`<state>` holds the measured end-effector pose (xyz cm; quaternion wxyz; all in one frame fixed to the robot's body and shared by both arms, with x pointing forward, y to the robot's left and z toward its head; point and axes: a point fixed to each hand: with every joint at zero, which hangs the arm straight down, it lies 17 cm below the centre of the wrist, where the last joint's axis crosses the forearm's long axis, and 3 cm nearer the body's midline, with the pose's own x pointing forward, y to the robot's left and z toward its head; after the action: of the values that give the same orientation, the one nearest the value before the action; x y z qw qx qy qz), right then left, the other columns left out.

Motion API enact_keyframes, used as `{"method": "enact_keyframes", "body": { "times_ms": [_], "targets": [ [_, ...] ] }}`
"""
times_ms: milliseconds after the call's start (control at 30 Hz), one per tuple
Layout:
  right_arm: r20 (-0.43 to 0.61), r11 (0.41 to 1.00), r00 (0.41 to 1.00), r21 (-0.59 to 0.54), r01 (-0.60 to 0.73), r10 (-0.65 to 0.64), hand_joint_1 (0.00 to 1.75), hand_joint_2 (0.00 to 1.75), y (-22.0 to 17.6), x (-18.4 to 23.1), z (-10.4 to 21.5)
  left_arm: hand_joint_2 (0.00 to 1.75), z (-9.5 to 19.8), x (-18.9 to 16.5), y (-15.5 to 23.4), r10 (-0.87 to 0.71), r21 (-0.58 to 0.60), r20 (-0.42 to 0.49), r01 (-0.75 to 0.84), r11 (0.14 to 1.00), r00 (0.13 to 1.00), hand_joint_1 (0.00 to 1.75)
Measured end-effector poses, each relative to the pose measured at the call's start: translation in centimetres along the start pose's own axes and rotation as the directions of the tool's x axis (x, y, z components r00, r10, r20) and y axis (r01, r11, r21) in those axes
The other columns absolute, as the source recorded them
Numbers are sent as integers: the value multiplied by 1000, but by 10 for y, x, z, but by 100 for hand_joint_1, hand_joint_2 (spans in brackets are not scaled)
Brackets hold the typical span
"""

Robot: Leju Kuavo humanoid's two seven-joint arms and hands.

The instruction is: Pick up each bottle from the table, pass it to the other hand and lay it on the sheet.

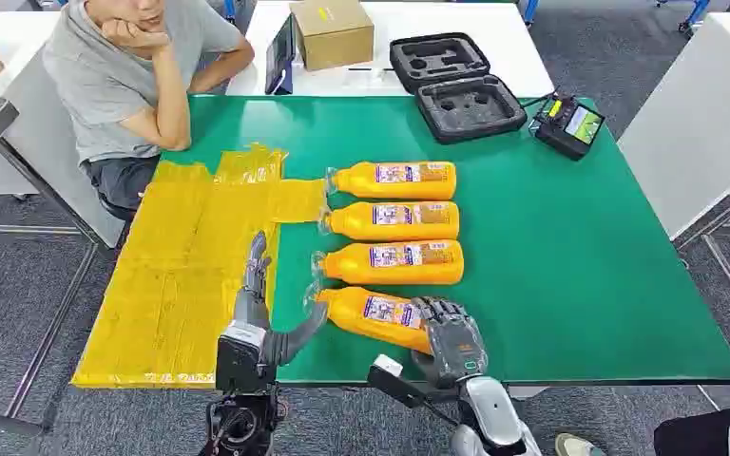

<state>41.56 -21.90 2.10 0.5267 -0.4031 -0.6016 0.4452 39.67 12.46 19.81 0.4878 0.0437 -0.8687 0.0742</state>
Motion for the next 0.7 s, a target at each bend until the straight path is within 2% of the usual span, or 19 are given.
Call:
{"method": "enact_keyframes", "body": {
  "times_ms": [167,233,300,367,467,600,700],
  "targets": [
    [-12,1000,1000,17,4,-3,175,175,4,-5,-3,175,-1,-1,-2,6,-5,-2,-6,1000,1000,0],
    [-17,1000,1000,24,6,-5,166,175,6,-6,-3,175,0,-1,-3,6,-7,-4,-7,1000,1000,0],
    [-19,999,999,30,29,-29,175,175,7,-7,-3,175,0,-2,-5,8,-10,-6,-8,1000,1000,0],
    [5,988,989,48,150,-150,175,175,10,-1,-3,175,0,-2,-5,9,-10,-8,-9,1000,1000,0],
    [41,924,924,66,377,-380,175,175,7,4,-1,175,-1,-3,-2,4,14,-12,-4,1000,1000,0],
    [56,871,869,70,487,-491,175,175,6,8,3,175,-8,3,12,-3,88,-6,4,996,1000,0],
    [60,852,850,72,519,-523,175,175,5,9,4,175,-15,10,22,-8,126,12,7,992,1000,0]
  ]
}}
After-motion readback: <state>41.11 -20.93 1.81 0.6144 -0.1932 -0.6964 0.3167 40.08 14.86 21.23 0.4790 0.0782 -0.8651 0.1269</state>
